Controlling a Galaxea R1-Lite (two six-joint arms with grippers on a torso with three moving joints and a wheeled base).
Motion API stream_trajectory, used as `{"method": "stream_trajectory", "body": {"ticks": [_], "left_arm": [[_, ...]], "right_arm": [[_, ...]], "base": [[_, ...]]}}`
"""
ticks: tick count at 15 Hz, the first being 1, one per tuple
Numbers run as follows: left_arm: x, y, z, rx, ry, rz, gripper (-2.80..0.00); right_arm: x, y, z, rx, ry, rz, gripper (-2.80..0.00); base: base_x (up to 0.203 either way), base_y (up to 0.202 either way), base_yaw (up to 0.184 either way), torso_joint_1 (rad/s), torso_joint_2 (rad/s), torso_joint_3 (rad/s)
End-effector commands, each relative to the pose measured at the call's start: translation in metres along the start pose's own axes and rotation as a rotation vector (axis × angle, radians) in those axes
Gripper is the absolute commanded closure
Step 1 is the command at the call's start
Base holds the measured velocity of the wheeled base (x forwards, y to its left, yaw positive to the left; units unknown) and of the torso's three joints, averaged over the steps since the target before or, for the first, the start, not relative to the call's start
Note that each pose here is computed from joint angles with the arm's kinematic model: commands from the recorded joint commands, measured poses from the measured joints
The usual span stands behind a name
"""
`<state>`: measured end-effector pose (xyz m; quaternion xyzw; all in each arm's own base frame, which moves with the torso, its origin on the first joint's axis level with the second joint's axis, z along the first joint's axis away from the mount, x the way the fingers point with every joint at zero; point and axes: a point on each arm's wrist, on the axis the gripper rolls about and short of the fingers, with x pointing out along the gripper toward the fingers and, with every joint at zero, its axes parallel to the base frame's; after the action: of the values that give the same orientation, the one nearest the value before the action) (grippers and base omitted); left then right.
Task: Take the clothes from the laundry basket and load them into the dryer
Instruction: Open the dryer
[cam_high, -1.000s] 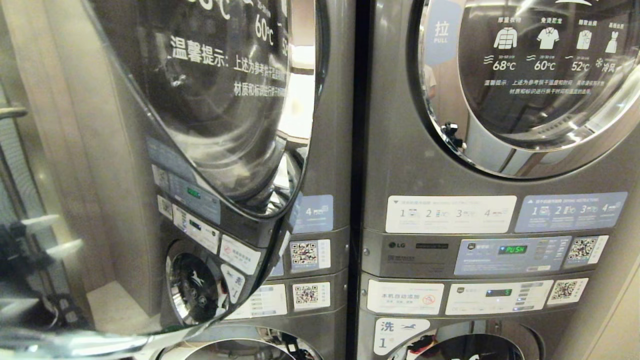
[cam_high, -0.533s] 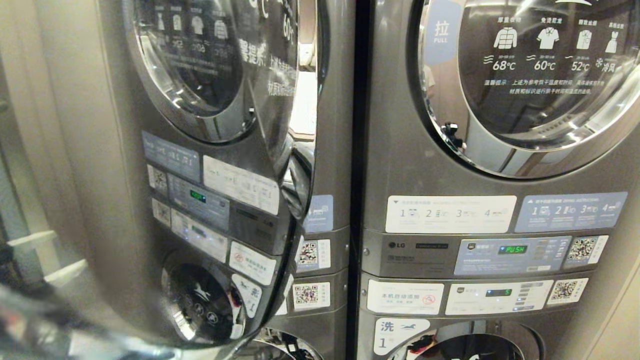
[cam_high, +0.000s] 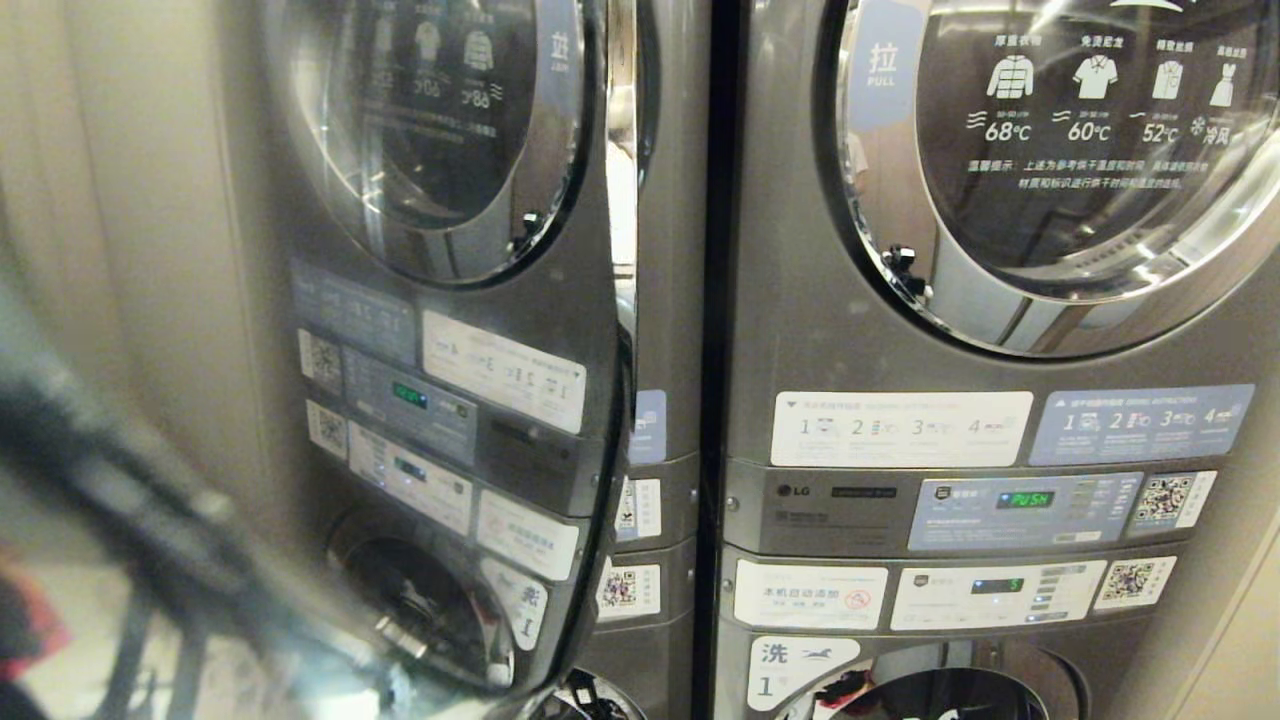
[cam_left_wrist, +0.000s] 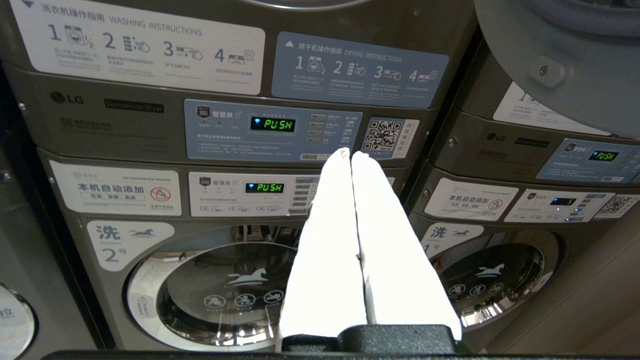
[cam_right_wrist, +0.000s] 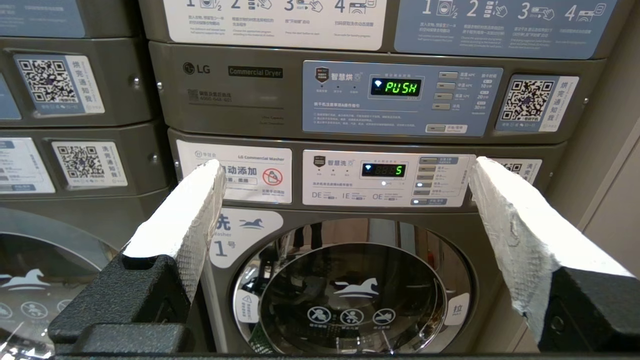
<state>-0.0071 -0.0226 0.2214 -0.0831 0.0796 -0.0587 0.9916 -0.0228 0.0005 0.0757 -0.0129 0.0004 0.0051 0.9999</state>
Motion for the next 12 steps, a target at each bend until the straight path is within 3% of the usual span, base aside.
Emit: {"method": "stream_trajectory", "body": {"ticks": [1,7,12], "left_arm": [[0.000,0.000,-0.003,-0.006,0.008,-0.011,0.00],[0.002,0.003,0.000,0.002,0.020,-0.070,0.00],[0.018,0.013,0.015,0.019,0.022,-0.135,0.00]], "right_arm": [[0.000,0.000,0.000,0.000,0.001,0.001,-2.80],[0.000,0.000,0.000,0.000,0.000,0.001,-2.80],[0.000,0.000,0.000,0.000,0.002,0.001,-2.80]], "base": [[0.000,0.000,0.000,0.000,0.00,0.000],[0.000,0.000,0.000,0.000,0.00,0.132],[0.000,0.000,0.000,0.001,0.00,0.201]]}}
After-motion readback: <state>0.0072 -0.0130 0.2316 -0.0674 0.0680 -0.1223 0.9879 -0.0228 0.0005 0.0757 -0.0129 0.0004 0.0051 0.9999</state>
